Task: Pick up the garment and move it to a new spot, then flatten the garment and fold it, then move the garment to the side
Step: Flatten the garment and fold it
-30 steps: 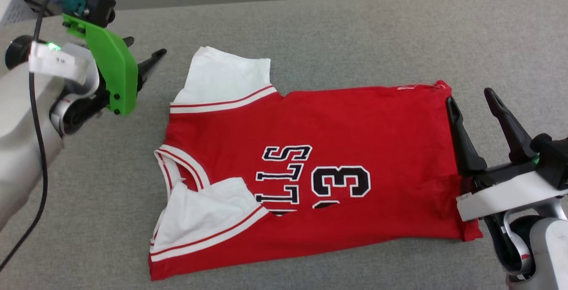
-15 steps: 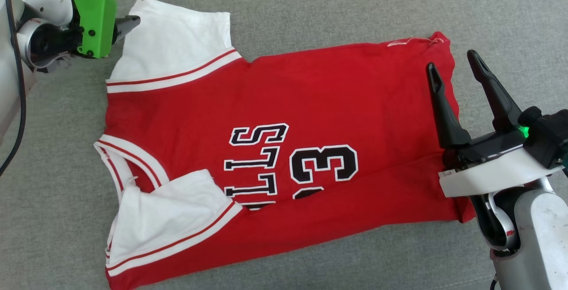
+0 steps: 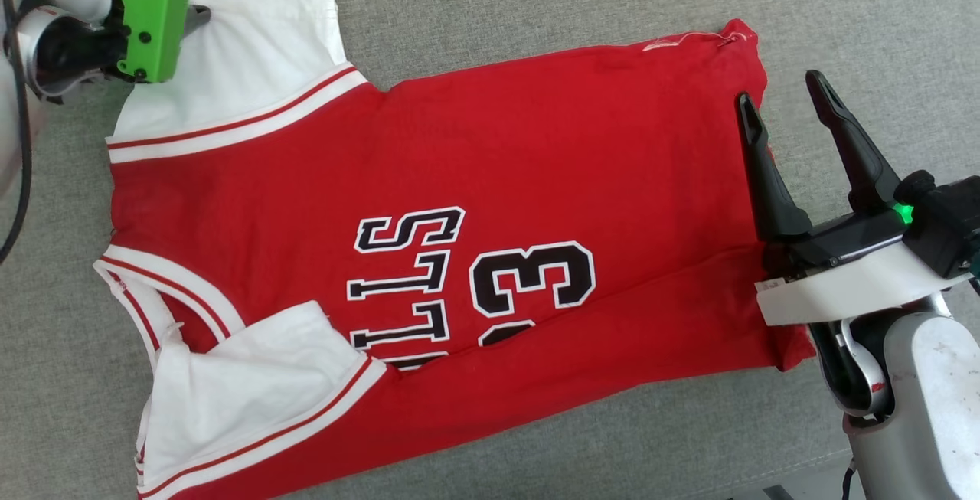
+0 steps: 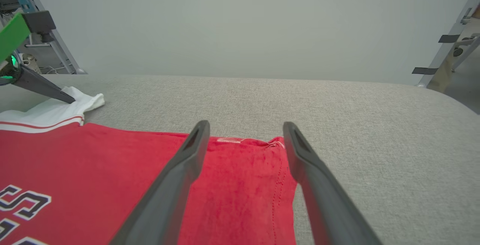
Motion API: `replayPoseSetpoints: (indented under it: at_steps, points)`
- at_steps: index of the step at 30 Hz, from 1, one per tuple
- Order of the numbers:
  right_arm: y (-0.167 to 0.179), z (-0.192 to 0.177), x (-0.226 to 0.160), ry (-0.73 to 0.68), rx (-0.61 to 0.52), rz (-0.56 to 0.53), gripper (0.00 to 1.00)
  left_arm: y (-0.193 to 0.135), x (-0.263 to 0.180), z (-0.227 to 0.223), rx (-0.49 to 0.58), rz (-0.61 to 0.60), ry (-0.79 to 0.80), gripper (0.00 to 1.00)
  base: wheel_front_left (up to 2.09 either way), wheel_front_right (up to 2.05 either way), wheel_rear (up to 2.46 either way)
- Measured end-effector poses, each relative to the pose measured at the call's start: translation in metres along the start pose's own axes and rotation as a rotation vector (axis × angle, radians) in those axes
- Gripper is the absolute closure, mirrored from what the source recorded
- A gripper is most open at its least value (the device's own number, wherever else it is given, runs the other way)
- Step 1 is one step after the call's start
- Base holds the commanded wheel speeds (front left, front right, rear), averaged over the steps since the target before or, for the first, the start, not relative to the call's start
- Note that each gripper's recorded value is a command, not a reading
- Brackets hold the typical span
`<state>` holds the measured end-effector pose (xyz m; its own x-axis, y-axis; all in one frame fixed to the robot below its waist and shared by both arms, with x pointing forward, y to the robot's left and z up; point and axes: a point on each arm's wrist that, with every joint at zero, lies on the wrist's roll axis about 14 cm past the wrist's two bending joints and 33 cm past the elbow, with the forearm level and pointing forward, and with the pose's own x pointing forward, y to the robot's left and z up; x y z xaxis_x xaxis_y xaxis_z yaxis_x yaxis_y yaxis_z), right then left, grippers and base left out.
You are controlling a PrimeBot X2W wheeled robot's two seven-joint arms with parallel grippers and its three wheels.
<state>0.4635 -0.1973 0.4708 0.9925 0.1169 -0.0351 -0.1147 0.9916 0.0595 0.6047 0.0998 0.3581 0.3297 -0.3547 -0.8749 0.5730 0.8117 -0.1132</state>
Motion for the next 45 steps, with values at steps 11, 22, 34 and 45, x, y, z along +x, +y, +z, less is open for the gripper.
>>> replayPoseSetpoints:
  at_steps: [11,22,34,45]
  points:
    - [-0.028,0.058,0.008,-0.097,-0.123,-0.018,0.00,-0.023,-0.029,0.011,0.119,0.006,-0.126,1.00,0.00,0.00,0.00]
    - [-0.044,0.019,0.026,0.428,-0.181,0.097,0.00,-0.039,-0.075,0.028,0.210,0.021,-0.309,1.00,0.00,0.00,0.00]
    - [-0.030,-0.036,0.046,0.867,-0.215,0.201,0.00,-0.039,-0.080,0.021,0.244,0.024,-0.362,1.00,0.00,0.00,0.00]
    - [-0.024,-0.109,0.053,1.020,-0.247,0.218,0.00,-0.034,-0.076,0.014,0.265,0.025,-0.378,1.00,0.00,0.00,0.00]
